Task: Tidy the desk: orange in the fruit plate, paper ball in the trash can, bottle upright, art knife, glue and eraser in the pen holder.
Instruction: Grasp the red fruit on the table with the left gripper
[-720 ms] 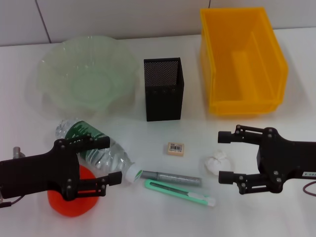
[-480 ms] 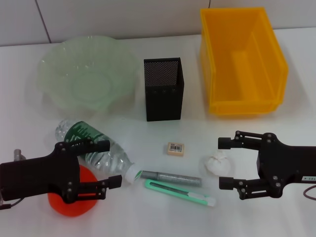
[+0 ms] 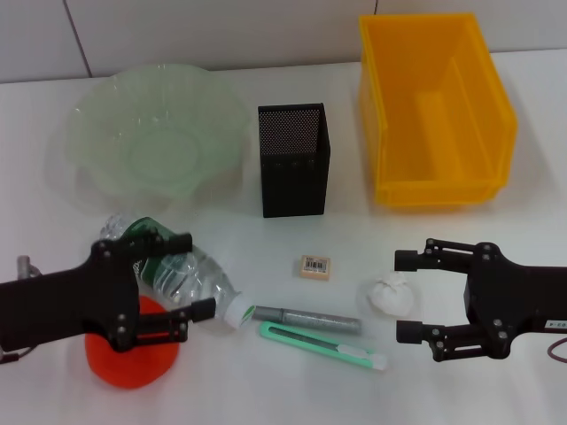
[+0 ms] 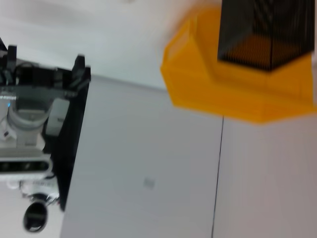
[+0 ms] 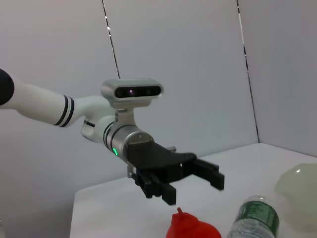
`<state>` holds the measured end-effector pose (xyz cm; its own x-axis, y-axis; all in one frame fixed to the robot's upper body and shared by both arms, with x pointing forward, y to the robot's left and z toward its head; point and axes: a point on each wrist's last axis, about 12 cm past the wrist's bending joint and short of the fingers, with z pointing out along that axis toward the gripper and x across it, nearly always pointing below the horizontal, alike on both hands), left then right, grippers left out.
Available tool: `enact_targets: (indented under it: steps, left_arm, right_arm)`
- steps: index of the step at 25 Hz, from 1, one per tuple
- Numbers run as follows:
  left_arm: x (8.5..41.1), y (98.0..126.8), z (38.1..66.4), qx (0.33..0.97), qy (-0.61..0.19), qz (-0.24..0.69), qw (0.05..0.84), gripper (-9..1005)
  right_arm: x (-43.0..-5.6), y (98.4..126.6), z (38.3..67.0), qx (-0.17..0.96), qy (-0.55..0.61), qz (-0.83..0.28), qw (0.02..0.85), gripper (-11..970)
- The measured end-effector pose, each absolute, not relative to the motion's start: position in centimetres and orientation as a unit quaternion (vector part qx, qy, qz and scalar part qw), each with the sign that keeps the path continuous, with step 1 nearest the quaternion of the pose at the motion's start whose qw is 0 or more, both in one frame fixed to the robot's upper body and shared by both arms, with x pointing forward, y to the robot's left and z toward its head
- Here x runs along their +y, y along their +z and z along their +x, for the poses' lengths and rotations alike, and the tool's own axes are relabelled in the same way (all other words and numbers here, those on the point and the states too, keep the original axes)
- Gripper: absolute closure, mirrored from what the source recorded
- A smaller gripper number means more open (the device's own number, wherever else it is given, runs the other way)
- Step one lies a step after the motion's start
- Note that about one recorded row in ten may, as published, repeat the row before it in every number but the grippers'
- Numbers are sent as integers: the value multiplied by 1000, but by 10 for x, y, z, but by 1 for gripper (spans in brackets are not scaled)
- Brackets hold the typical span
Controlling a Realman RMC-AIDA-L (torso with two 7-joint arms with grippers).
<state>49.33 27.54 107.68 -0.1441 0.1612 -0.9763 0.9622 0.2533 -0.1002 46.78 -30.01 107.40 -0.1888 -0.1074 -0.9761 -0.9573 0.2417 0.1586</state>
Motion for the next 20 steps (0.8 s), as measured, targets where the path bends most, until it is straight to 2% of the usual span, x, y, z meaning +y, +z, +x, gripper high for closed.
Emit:
enact_targets:
  steps: [2, 4, 8, 9, 11, 20]
  left_arm:
    - [275, 1077, 493, 630, -418, 446, 479, 142]
    - [277, 1078, 496, 608, -377, 474, 513, 143]
    - [277, 1078, 496, 608, -377, 474, 513, 144]
    - [280, 1089, 500, 599, -367, 484, 522, 144]
    - [280, 1089, 499, 596, -367, 483, 526, 145]
    - [288, 1085, 495, 622, -362, 482, 500, 147]
  right_arm:
    - [-301, 1074, 467, 628, 447, -422, 477, 125]
    - [-302, 1074, 465, 629, 447, -419, 478, 126]
    - [-305, 1072, 461, 633, 447, -413, 479, 126]
    - [-308, 1071, 458, 636, 445, -408, 481, 126]
    - [-312, 1071, 455, 637, 442, -403, 486, 126]
    - [-318, 1071, 451, 642, 435, -391, 494, 125]
